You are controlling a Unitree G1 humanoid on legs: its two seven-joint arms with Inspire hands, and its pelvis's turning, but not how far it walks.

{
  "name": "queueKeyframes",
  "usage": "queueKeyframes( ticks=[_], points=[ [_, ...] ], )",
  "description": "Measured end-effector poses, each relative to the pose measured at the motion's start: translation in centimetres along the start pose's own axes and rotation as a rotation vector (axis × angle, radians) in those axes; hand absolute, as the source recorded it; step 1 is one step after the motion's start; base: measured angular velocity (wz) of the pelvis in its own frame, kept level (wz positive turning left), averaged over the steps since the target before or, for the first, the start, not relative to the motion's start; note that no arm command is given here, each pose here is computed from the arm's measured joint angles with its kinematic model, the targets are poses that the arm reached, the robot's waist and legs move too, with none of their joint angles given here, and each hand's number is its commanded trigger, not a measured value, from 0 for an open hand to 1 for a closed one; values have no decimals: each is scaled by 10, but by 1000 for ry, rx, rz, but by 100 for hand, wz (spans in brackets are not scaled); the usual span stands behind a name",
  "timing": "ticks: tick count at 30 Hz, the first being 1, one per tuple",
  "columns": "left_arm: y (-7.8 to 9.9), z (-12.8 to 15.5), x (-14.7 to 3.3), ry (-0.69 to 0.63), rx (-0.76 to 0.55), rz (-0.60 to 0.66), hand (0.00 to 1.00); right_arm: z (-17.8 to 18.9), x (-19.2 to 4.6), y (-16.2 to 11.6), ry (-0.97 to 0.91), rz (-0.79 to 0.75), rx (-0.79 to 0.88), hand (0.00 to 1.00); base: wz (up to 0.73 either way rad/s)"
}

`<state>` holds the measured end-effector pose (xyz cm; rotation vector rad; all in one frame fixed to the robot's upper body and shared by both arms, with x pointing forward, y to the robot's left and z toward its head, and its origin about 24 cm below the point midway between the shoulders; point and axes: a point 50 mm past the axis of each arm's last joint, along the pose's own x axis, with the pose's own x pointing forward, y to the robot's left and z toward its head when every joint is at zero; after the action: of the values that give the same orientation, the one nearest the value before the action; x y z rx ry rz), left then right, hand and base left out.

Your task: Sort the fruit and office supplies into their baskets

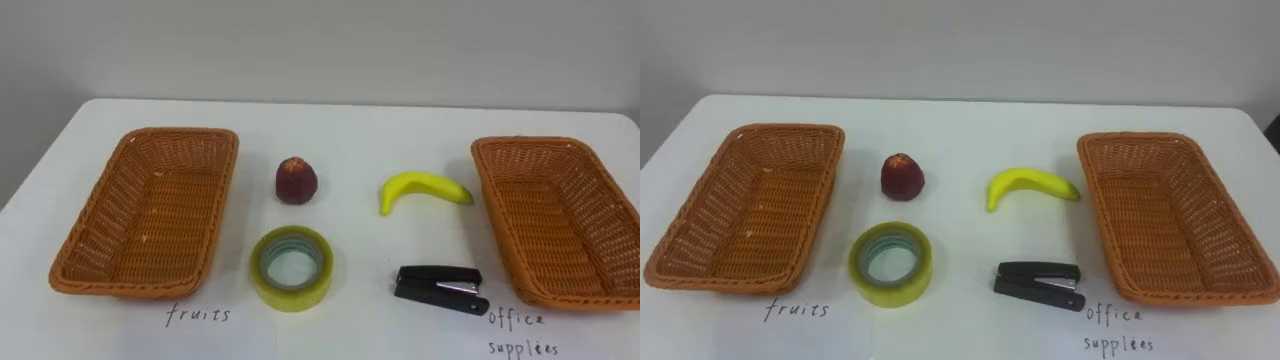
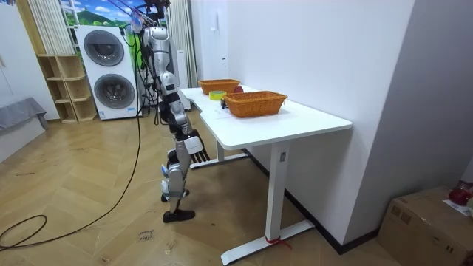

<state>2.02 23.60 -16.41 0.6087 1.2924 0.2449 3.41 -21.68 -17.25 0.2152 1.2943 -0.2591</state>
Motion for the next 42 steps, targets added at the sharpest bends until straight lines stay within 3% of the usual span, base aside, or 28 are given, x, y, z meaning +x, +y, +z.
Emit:
queueKeyframes(
  ticks=[9, 19, 31, 39, 42],
  points=[
    [2, 9, 2, -30, -9, 24, 0, -2, 0, -1, 8, -2, 17, 0, -5],
    [4, -1, 1, 2, -27, 32, 0, -8, -2, -4, 20, -8, 70, 0, -3],
    [8, -18, -1, 77, -88, 48, 0, -36, -12, -32, 38, -169, 456, 0, -1],
    [40, -15, 7, 50, -182, 173, 0, -34, -21, -64, -29, -354, 741, 0, -8],
    [43, -15, 7, 46, -184, 197, 0, -21, -25, -77, -108, -407, 808, 0, -6]
  ],
)
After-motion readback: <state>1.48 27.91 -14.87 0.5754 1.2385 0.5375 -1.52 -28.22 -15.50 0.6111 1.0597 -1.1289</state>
